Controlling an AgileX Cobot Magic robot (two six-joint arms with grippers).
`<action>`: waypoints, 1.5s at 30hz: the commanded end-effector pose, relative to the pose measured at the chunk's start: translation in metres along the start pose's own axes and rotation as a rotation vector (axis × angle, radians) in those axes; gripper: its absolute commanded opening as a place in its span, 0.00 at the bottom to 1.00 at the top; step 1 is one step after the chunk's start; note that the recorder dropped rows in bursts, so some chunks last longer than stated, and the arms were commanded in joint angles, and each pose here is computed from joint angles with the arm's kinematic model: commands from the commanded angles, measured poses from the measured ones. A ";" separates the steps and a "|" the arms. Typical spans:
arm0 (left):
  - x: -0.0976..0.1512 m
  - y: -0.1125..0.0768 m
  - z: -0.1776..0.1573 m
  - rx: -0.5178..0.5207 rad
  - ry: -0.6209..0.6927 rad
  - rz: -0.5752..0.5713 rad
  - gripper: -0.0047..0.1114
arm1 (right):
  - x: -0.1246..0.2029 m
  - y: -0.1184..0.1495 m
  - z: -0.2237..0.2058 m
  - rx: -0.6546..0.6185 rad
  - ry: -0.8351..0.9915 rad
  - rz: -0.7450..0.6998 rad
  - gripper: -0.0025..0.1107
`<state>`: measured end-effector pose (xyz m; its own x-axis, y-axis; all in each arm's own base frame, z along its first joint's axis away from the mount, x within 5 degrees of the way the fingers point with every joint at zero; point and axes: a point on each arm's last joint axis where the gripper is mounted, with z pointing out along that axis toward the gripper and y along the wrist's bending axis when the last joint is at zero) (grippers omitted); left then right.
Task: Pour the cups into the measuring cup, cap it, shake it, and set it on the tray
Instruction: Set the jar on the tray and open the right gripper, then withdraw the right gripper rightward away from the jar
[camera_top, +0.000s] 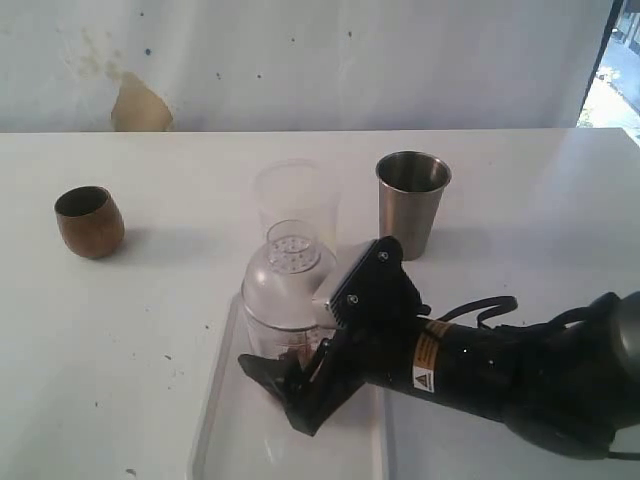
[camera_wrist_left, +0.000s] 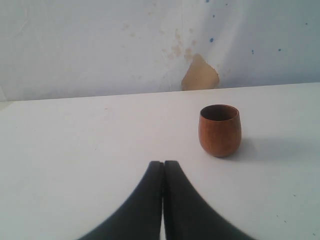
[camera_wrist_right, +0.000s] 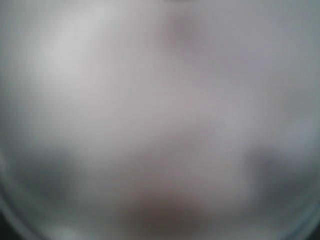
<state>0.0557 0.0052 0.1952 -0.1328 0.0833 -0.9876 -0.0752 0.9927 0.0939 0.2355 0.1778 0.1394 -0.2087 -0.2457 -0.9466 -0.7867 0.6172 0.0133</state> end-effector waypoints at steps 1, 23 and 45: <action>0.000 0.000 0.000 0.002 -0.011 -0.007 0.05 | -0.009 0.001 -0.007 -0.009 0.036 -0.066 0.94; 0.000 0.000 0.000 0.002 -0.011 -0.007 0.05 | -0.034 0.005 -0.056 0.095 0.129 -0.043 0.94; 0.000 0.000 0.000 0.002 -0.011 -0.007 0.05 | -0.071 0.014 -0.149 0.333 0.046 0.138 0.66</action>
<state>0.0557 0.0052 0.1952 -0.1328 0.0833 -0.9876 -0.0752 0.9927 0.0939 0.1607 0.1016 0.2465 -0.3493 -0.1905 -0.9174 -0.5456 0.8373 0.0338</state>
